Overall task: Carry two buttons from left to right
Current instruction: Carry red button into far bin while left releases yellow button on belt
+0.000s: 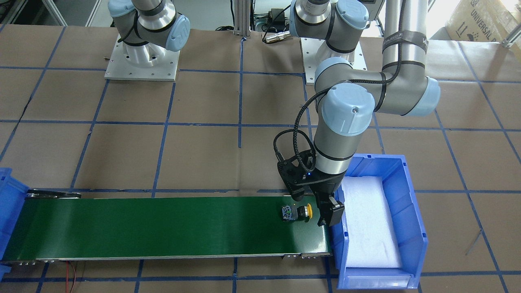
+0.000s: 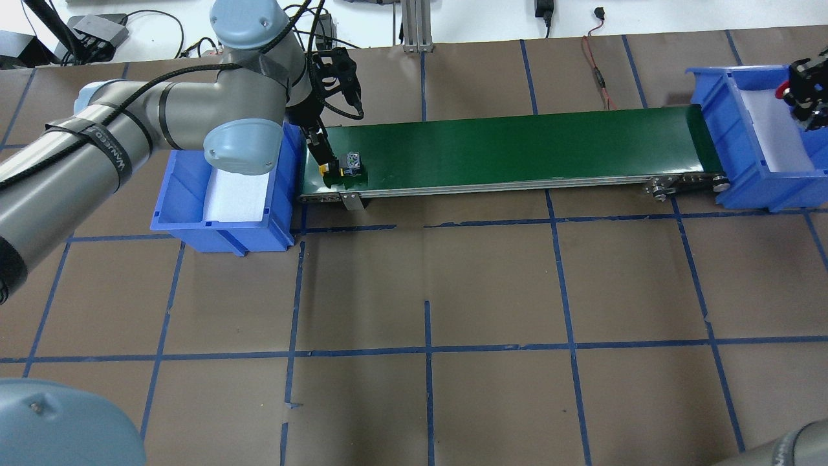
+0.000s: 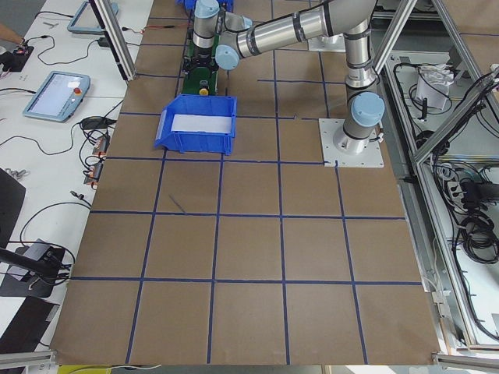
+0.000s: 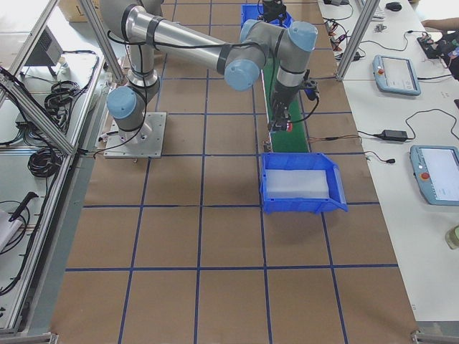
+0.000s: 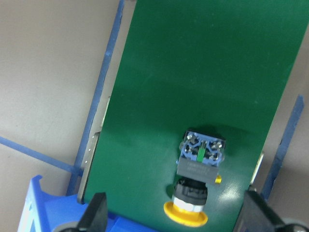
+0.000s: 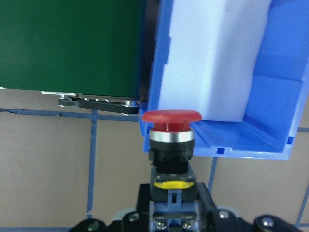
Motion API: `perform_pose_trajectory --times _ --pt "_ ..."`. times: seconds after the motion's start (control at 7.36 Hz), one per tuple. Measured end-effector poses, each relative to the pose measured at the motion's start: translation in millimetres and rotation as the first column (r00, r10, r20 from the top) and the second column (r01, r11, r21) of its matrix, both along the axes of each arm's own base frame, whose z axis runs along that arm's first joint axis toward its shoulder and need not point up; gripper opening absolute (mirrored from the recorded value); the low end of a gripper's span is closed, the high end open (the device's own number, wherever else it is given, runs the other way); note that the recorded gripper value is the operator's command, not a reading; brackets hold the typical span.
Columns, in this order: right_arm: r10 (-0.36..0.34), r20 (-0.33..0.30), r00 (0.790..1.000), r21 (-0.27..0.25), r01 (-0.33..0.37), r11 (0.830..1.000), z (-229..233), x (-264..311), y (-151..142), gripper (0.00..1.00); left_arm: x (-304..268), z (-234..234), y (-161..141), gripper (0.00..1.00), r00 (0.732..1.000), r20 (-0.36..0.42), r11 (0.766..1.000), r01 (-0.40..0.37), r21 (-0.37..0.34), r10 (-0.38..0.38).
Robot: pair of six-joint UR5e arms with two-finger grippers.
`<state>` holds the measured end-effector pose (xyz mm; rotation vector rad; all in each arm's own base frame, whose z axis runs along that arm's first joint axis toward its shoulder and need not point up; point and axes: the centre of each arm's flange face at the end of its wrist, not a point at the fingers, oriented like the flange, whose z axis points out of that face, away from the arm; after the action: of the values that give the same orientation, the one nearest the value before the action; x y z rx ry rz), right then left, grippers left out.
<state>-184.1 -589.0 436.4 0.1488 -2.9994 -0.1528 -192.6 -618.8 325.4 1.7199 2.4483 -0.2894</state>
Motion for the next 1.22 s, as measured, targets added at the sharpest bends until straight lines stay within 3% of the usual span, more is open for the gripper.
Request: perform_pose_trajectory --times 0.41,0.54,0.68,0.82,0.95,1.22 --pt "-0.09 0.044 0.995 0.038 0.088 0.995 -47 -87 10 0.07 73 32 3 1.0 0.988 -0.004 0.988 -0.152 -0.011 0.152" --pt "-0.103 0.052 0.993 0.049 0.101 0.994 -70 -99 6 0.07 84 38 4 1.0 0.972 -0.02 0.972 -0.235 -0.015 0.235" --pt "-0.111 0.055 0.992 0.053 0.109 0.993 -95 -108 -1 0.07 89 46 8 1.0 0.936 -0.049 0.937 -0.349 -0.01 0.348" --pt "-0.114 0.055 0.992 0.052 0.111 0.992 -112 -112 -7 0.07 93 62 17 1.0 0.871 -0.089 0.874 -0.486 -0.003 0.484" --pt "-0.115 0.058 0.992 0.053 0.112 0.992 -126 -114 -11 0.07 95 83 30 1.0 0.77 -0.136 0.778 -0.628 0.01 0.623" --pt "-0.118 0.056 0.991 0.045 0.115 0.992 -137 -114 -19 0.07 104 113 63 1.0 0.579 -0.134 0.591 -0.801 0.091 0.804"
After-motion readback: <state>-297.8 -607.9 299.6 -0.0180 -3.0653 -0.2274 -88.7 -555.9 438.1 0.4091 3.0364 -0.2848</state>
